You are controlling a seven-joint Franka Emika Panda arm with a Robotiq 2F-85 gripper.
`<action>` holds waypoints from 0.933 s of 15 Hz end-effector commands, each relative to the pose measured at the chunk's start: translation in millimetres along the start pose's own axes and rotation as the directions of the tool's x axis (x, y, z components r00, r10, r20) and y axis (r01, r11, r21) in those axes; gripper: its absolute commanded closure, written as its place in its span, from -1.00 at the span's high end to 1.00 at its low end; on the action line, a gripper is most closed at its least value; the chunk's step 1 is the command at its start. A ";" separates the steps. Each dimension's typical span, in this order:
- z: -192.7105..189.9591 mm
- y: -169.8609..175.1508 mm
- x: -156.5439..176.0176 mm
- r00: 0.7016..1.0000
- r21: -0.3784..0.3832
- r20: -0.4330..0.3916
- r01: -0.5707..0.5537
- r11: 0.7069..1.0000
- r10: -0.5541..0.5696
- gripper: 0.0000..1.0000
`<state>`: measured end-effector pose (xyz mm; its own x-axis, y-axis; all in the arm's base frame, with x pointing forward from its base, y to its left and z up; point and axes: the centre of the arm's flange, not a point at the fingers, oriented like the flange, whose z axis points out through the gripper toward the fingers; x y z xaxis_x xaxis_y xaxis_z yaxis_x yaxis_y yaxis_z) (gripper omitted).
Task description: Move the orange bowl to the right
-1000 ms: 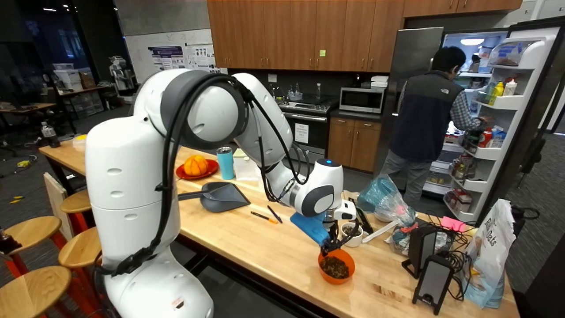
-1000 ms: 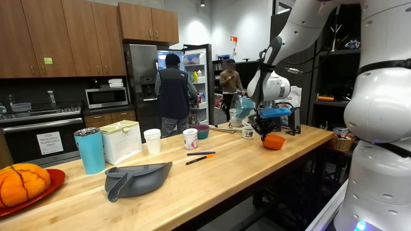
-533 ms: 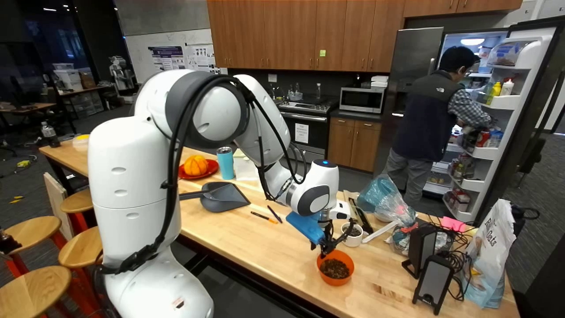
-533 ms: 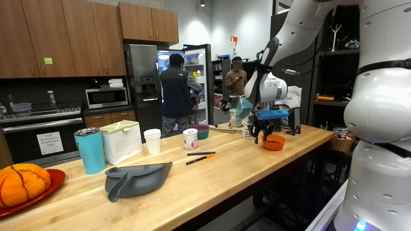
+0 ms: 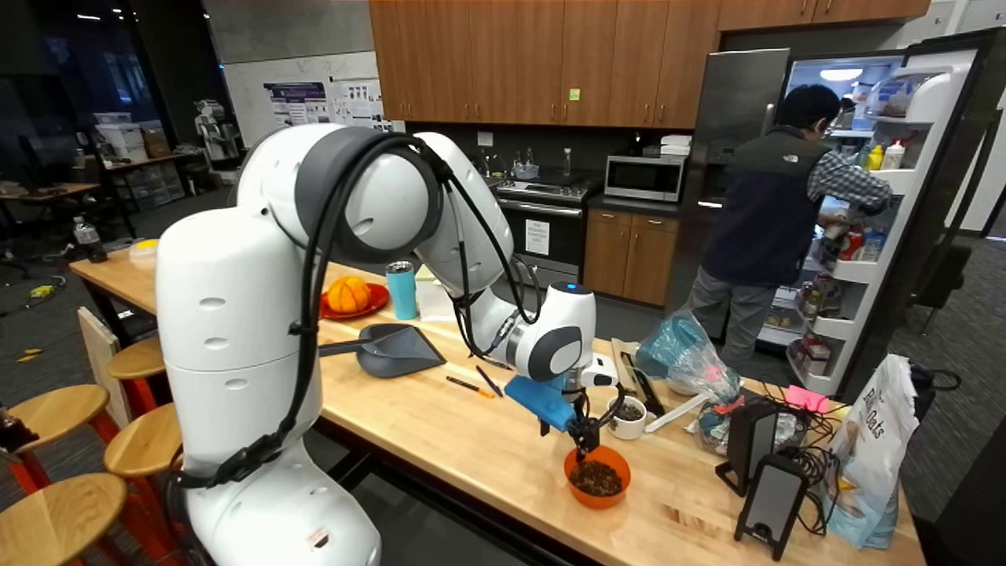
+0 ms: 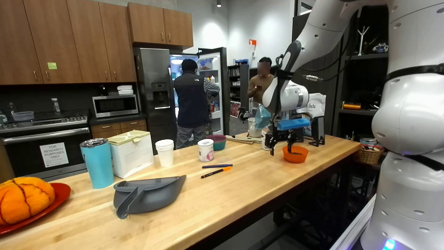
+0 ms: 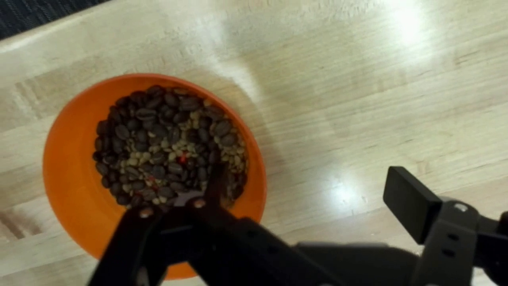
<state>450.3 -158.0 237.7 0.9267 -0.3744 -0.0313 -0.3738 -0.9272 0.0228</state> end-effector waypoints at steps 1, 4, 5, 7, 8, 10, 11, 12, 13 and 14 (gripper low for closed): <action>-28.6 0.8 -10.3 0.998 -0.072 0.046 0.036 0.997 -0.032 1.00; -57.4 0.3 -18.3 0.997 -0.154 0.066 0.055 0.987 -0.046 1.00; -68.6 -1.4 -18.6 0.997 -0.151 0.054 0.070 0.986 -0.062 1.00; -86.7 -8.5 -15.5 0.994 -0.091 0.019 0.110 0.990 -0.108 1.00; -93.7 -13.4 -13.6 0.992 -0.061 -0.009 0.125 0.990 -0.126 1.00; -107.2 -27.2 -11.3 0.982 0.043 -0.090 0.169 0.985 -0.164 1.00; -111.9 -33.2 -9.8 0.977 0.091 -0.118 0.186 0.978 -0.175 1.00; -115.6 -38.7 -8.6 0.973 0.142 -0.147 0.201 0.969 -0.180 1.00; -118.4 -42.9 -7.7 0.967 0.187 -0.172 0.219 0.958 -0.187 1.00; -121.0 -46.7 -6.5 0.972 0.237 -0.171 0.199 0.951 -0.160 1.00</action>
<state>464.9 -115.3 349.2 0.9714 -0.2167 0.0971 -0.2063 -0.9726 -0.1069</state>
